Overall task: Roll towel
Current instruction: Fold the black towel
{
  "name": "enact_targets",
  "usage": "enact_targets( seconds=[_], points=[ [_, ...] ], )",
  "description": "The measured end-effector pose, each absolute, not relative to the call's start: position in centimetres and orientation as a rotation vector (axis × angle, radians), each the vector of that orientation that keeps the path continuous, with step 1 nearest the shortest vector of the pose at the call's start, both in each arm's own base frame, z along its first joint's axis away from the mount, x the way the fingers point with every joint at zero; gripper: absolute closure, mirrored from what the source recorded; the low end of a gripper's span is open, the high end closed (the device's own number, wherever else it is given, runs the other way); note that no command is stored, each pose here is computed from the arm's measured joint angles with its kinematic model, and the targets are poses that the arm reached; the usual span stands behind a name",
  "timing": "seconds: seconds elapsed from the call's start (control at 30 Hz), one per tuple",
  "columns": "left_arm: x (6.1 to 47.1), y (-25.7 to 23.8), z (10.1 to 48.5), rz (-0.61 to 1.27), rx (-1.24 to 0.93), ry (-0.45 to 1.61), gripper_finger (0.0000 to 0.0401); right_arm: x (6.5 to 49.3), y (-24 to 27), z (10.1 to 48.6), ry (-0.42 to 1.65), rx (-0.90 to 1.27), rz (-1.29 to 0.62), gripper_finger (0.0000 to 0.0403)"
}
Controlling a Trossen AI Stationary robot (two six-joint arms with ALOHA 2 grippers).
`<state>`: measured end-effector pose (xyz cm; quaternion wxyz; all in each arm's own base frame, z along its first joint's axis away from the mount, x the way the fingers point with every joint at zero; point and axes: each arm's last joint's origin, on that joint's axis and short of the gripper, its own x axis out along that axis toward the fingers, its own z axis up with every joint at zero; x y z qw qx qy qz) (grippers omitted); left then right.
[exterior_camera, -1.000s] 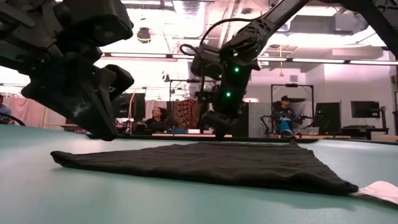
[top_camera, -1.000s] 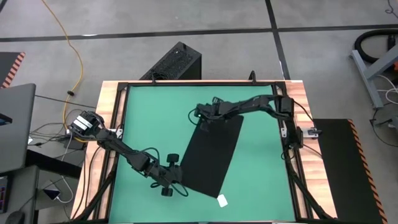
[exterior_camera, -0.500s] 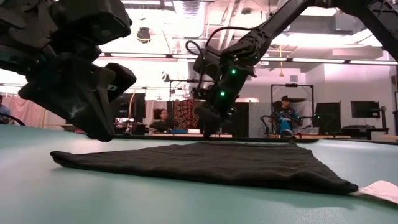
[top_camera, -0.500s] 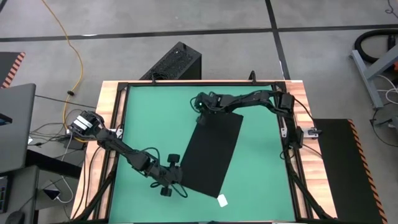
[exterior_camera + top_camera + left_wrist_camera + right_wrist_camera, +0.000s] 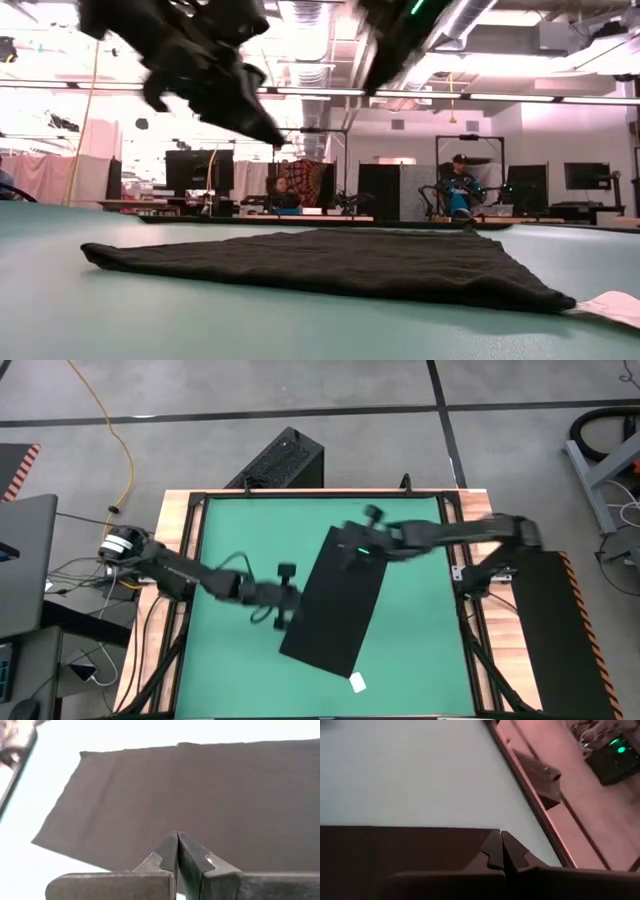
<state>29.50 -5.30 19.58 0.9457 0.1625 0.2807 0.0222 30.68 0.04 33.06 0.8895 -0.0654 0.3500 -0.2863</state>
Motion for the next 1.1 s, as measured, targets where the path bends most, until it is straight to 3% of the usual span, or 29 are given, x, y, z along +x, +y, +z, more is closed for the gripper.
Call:
enact_targets(
  seconds=[0.1, 0.33, 0.77, 0.93, 1.1],
  points=[
    [30.2, -1.3, 20.1, 0.033, 0.348, 0.51, 0.0401, 25.7, 4.3, 36.5, 0.599, -0.055, -0.584, 0.0403],
    [32.7, 6.8, 18.8, 0.033, 0.272, 0.504, 0.0401, 19.5, 10.2, 38.1, 0.429, -0.017, -0.557, 0.0403],
    [39.5, 14.8, 18.9, 0.043, 0.194, 0.867, 0.0401, 20.0, 14.7, 35.0, 0.48, -0.105, -0.514, 0.0401],
    [41.3, 17.9, 20.1, 0.026, 0.226, 0.829, 0.0401, 20.1, 16.1, 34.1, 0.485, -0.085, -0.5, 0.04],
    [42.2, 21.0, 18.4, -0.022, 0.159, 0.822, 0.0401, 19.7, 16.8, 33.9, 0.477, -0.064, -0.48, 0.04]
  ],
)
